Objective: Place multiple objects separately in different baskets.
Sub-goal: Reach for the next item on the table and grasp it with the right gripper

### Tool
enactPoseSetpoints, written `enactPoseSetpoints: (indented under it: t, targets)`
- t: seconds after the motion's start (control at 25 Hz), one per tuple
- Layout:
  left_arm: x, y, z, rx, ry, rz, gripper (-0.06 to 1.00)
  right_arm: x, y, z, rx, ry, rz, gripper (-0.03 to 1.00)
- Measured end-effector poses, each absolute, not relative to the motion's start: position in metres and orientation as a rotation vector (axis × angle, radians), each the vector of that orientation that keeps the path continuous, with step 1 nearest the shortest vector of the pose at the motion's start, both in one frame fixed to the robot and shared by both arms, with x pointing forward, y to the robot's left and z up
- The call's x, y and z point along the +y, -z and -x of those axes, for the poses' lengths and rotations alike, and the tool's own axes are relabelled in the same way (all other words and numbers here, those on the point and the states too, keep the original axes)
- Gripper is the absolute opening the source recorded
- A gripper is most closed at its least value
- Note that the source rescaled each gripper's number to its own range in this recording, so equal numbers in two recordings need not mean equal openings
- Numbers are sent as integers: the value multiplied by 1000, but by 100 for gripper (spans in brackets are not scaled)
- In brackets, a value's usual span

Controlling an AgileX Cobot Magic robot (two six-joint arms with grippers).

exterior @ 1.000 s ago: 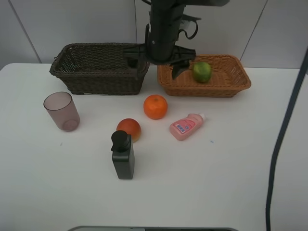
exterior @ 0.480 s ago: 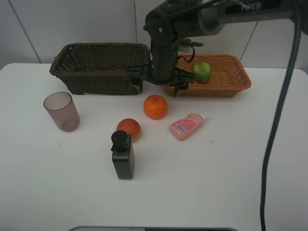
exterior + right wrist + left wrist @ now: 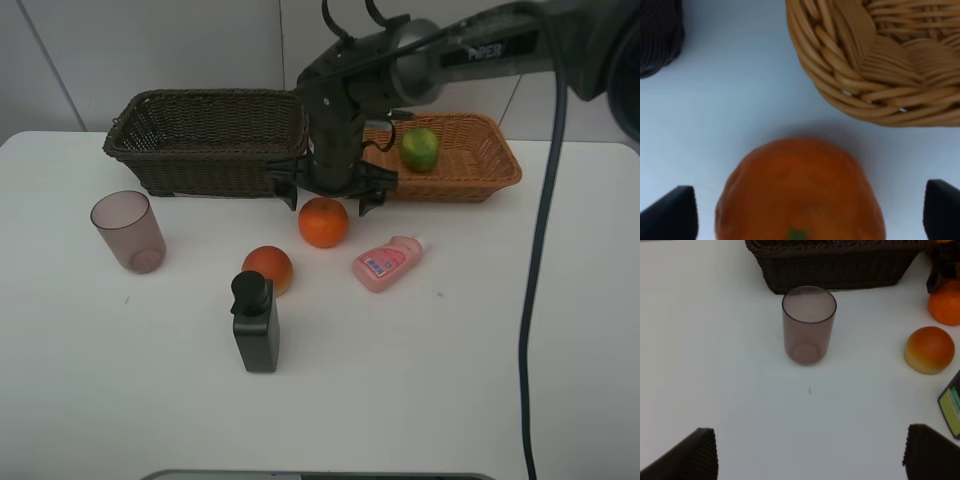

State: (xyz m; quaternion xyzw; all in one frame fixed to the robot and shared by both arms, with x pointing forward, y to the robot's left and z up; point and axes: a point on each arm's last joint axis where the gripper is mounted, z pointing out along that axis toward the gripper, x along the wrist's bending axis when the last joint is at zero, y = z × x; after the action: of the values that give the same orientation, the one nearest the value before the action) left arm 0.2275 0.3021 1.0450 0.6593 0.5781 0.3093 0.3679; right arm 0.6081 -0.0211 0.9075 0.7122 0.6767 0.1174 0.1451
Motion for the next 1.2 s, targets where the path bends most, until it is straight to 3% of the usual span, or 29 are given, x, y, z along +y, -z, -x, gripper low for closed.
enactPoseSetpoints:
  t: [0.8,0.88,1.04,1.2]
  targets:
    - [302,-1045,-227,1485,-794,-1693,96,-18,-872,-609,1973,-293,-2074,99]
    - [302,-1045,-227,1485,-794,-1693,96,-18,-872,-609,1972,-290,-2075,91]
    - [302,-1045,-227,1485,-794,-1693,96,-18,-872,-609,1972,-291,-2075,46]
    - [302,-1045,-227,1485,-794,-1693,96,-18,-872,-609,1972,-291,-2075,47]
